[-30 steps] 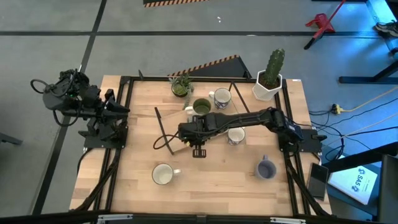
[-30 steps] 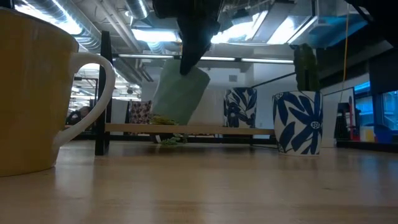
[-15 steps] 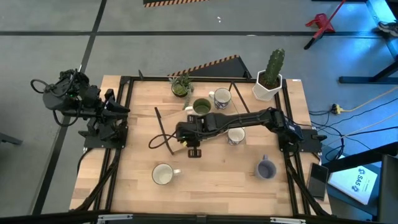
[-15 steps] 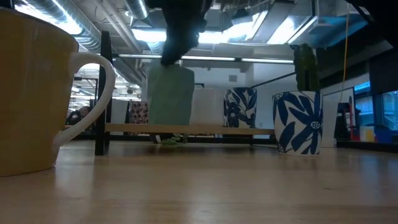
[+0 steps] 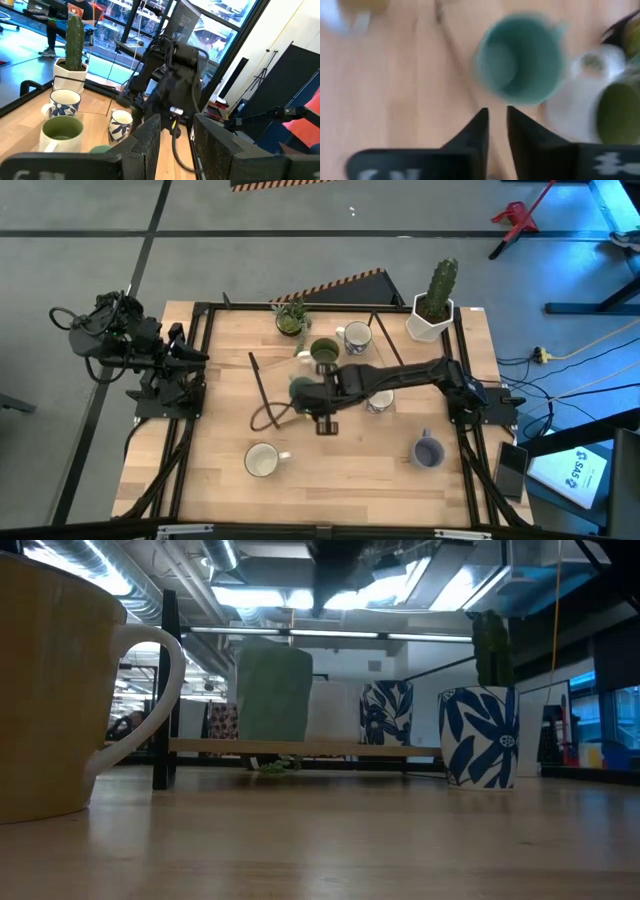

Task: Place coffee mugs
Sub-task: Put the light green mug on the shelf, then put the purple mug on the shelf, then put the blue patterned mug on the shelf

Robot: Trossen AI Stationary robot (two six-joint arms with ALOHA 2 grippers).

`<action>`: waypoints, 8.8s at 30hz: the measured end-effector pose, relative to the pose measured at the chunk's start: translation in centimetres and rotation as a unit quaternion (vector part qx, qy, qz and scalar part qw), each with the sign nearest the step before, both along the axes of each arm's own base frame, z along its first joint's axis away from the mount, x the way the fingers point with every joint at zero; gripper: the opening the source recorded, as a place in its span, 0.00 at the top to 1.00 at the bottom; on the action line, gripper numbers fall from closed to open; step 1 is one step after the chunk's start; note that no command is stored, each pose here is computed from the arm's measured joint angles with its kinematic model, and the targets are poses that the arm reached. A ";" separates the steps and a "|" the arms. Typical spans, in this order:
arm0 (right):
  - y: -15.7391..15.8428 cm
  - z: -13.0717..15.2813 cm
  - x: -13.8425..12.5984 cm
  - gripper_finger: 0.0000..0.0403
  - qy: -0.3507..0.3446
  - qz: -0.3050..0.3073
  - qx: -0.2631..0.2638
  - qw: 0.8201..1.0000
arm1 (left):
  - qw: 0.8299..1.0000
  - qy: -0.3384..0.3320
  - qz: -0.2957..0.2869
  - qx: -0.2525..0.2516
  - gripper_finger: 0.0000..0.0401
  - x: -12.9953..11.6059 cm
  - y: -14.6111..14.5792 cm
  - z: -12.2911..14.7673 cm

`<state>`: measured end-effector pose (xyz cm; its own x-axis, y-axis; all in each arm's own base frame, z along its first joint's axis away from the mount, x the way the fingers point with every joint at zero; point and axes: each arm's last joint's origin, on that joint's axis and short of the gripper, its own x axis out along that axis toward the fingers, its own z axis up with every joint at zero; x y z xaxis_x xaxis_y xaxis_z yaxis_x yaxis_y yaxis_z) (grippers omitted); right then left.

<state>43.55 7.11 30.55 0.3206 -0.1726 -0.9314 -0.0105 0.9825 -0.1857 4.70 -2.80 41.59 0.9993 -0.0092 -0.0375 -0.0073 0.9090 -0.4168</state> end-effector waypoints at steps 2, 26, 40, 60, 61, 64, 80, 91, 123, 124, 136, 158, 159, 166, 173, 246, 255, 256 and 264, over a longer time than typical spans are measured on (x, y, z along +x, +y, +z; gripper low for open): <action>0.3 -1.4 -0.3 0.96 0.030 -0.005 0.004 1.000 | 1.000 0.000 0.000 0.000 0.72 0.0 0.0 0.0; -3.2 -4.9 4.2 1.00 -0.125 0.051 0.025 0.990 | 1.000 0.001 0.001 0.002 0.72 0.0 0.0 0.0; -2.3 -2.4 4.1 1.00 -0.142 0.059 0.028 0.988 | 1.000 0.000 0.013 0.001 0.72 0.0 0.1 0.0; -5.1 -5.5 2.7 1.00 -0.036 0.006 -0.003 0.999 | 0.999 -0.002 0.032 -0.004 0.72 0.0 0.2 0.0; -5.0 -5.7 2.8 1.00 -0.043 0.011 0.003 0.999 | 0.999 -0.002 0.032 -0.004 0.72 0.0 0.2 0.0; -5.4 -6.0 3.1 1.00 -0.054 0.016 0.005 0.998 | 0.999 -0.002 0.032 -0.004 0.72 0.0 0.2 0.0; -7.4 -5.1 4.0 1.00 -0.115 0.012 0.019 0.993 | 0.999 -0.002 0.040 0.002 0.72 0.0 0.2 0.0; -2.3 -0.2 -4.3 1.00 0.107 -0.079 0.029 0.991 | 0.999 -0.003 0.040 -0.005 0.72 0.0 0.2 0.0; 13.8 -4.6 -20.7 0.53 0.147 -0.362 0.142 0.909 | 0.999 -0.005 0.050 -0.020 0.72 0.0 0.3 0.1; 14.0 -5.1 -20.5 0.53 0.148 -0.360 0.152 0.909 | 0.999 -0.005 0.051 -0.020 0.72 0.0 0.3 0.1; 13.6 -8.9 -21.4 0.62 0.185 -0.346 0.142 0.909 | 0.999 -0.005 0.051 -0.019 0.72 0.0 0.3 0.1; 13.2 -2.0 -16.5 0.99 0.085 -0.262 0.255 0.927 | 0.999 -0.005 0.051 -0.018 0.72 0.0 0.3 0.1; 12.9 -0.7 -15.8 0.99 0.059 -0.244 0.261 0.932 | 0.999 -0.005 0.051 -0.018 0.72 0.0 0.3 0.1; 7.0 7.5 -11.9 1.00 -0.129 -0.151 0.216 0.956 | 0.999 -0.004 0.051 -0.015 0.72 0.0 0.3 0.0; -2.0 8.6 -10.8 1.00 -0.100 -0.187 0.126 0.969 | 0.999 -0.003 0.050 -0.011 0.72 0.0 0.3 0.0; -10.7 -5.8 -5.9 0.92 0.186 -0.285 0.102 0.935 | 0.999 -0.005 0.047 -0.027 0.72 -0.1 0.4 0.0; -10.6 -5.8 -6.0 0.75 0.193 -0.279 0.124 0.933 | 0.999 -0.005 0.047 -0.027 0.72 -0.1 0.4 0.0; -10.5 -5.8 -6.0 0.72 0.194 -0.277 0.128 0.932 | 0.999 -0.005 0.047 -0.027 0.72 -0.1 0.4 0.0; -10.6 -4.2 -5.5 0.58 0.168 -0.268 0.125 0.940 | 0.999 -0.005 0.047 -0.027 0.72 -0.1 0.4 0.0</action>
<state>38.01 -3.45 26.31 -0.0690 0.0112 -0.9976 0.4820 0.8758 -0.0236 4.63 -2.44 41.62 0.9961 0.0834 -0.0301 -0.0879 0.8809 -0.4652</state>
